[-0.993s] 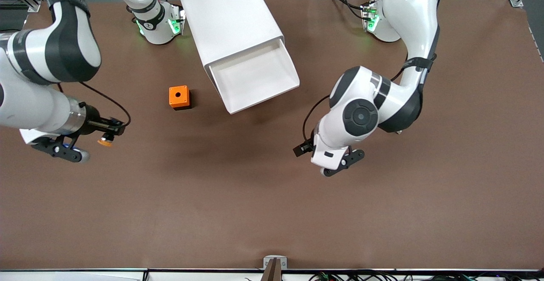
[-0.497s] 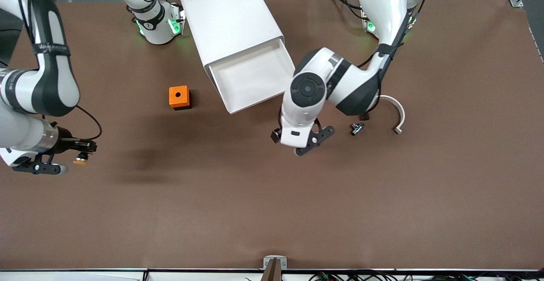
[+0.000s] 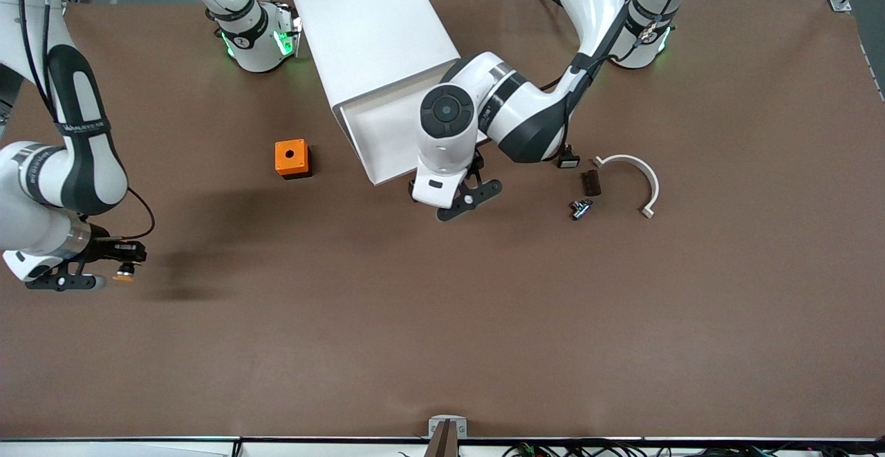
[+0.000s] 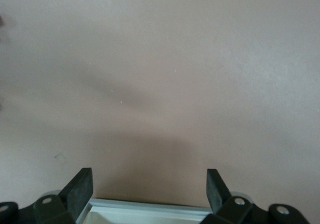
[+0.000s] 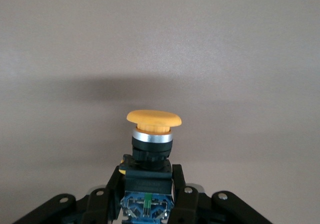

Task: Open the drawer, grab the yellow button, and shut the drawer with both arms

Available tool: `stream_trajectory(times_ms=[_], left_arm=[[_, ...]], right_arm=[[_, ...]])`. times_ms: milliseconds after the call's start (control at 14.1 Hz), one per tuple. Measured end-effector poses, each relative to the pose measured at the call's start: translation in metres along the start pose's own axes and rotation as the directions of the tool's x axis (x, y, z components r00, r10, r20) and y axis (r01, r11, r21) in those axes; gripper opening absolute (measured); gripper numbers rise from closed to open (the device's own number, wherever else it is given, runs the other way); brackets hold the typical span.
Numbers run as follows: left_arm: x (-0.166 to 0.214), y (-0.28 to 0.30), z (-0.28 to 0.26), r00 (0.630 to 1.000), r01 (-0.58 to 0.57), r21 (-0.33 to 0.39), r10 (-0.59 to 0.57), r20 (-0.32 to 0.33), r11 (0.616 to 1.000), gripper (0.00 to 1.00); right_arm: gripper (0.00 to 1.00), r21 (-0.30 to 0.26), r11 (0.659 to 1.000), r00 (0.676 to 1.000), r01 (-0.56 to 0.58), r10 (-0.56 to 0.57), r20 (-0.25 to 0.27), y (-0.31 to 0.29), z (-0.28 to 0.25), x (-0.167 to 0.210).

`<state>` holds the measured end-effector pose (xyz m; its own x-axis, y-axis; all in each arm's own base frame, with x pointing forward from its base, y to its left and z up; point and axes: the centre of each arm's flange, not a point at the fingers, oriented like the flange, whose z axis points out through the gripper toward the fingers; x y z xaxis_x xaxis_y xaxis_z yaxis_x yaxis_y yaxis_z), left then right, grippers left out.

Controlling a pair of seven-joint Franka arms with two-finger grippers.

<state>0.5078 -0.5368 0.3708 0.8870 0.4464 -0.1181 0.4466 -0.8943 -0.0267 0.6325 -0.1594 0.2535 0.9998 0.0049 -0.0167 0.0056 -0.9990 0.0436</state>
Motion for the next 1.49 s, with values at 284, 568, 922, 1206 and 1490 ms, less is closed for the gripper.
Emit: stream_trajectory(times_ms=[284, 568, 922, 1206, 1490], left_arm=[[-0.038, 0.010, 0.005, 0.999, -0.053, 0.007, 0.053, 0.001, 0.999, 1.00], [-0.078, 0.017, 0.015, 0.994, -0.100, 0.015, 0.100, 0.038, 0.995, 1.00], [-0.115, 0.021, 0.025, 0.990, -0.103, 0.018, 0.101, 0.102, 0.994, 1.00], [-0.130, 0.020, 0.036, 0.981, -0.058, 0.026, 0.052, 0.190, 0.998, 1.00], [-0.135, 0.019, 0.041, 0.964, -0.033, 0.034, 0.023, 0.263, 0.999, 1.00]], right_arm=[[0.42, -0.001, 1.000, 1.000, 0.008, -0.008, -0.008, -0.005, 0.036, 0.000], [0.42, 0.000, 1.000, 1.000, 0.000, 0.000, -0.005, 0.000, 0.056, -0.002], [0.57, 0.000, 1.000, 1.000, -0.007, 0.007, -0.009, 0.006, 0.067, -0.004], [0.95, 0.017, 1.000, 1.000, -0.013, 0.013, 0.010, 0.003, 0.066, -0.004], [1.00, 0.041, 0.999, 0.998, -0.002, -0.001, 0.061, -0.005, 0.024, 0.003]])
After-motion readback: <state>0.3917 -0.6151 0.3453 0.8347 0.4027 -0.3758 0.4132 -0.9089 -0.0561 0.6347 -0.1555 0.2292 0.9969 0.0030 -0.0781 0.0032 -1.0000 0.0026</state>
